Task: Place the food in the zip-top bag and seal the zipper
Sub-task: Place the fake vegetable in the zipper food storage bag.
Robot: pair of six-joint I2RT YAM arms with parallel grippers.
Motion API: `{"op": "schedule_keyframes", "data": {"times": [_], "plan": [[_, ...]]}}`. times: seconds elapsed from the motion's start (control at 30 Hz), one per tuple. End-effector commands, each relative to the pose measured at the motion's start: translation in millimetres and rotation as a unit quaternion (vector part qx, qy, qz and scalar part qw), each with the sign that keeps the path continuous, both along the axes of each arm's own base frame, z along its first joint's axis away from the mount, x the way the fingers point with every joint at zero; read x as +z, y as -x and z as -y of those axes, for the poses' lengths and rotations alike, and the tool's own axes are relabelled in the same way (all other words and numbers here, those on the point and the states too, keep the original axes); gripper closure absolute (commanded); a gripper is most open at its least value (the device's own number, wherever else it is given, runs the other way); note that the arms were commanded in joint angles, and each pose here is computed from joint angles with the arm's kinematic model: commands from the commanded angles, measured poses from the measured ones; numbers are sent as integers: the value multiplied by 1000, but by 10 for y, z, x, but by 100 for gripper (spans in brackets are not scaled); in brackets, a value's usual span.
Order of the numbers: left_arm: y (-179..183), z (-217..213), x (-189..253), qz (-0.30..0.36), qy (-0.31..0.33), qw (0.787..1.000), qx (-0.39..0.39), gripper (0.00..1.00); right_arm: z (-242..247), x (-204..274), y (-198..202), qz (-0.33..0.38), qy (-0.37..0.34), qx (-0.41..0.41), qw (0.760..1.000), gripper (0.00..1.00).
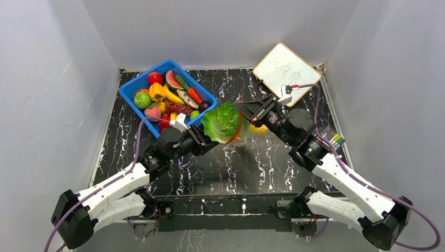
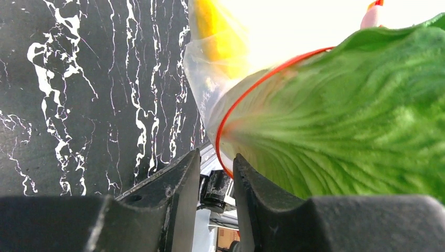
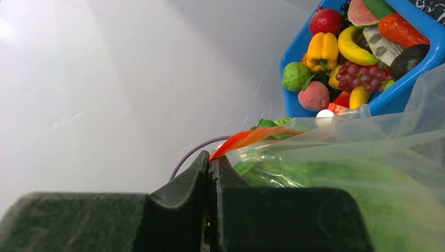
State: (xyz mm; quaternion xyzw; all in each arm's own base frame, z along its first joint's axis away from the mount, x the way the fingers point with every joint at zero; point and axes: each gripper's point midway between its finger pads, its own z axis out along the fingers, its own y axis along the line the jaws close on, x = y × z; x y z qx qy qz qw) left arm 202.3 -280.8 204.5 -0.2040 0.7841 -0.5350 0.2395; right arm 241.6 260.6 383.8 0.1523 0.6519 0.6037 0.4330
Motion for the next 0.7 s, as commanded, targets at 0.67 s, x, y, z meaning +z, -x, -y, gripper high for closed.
{"op": "schedule_keyframes", "data": {"times": [0.67], "plan": [[-147,215,200,46,65,996,-48,100,80,51,164,17,-34,15,999,100]]}}
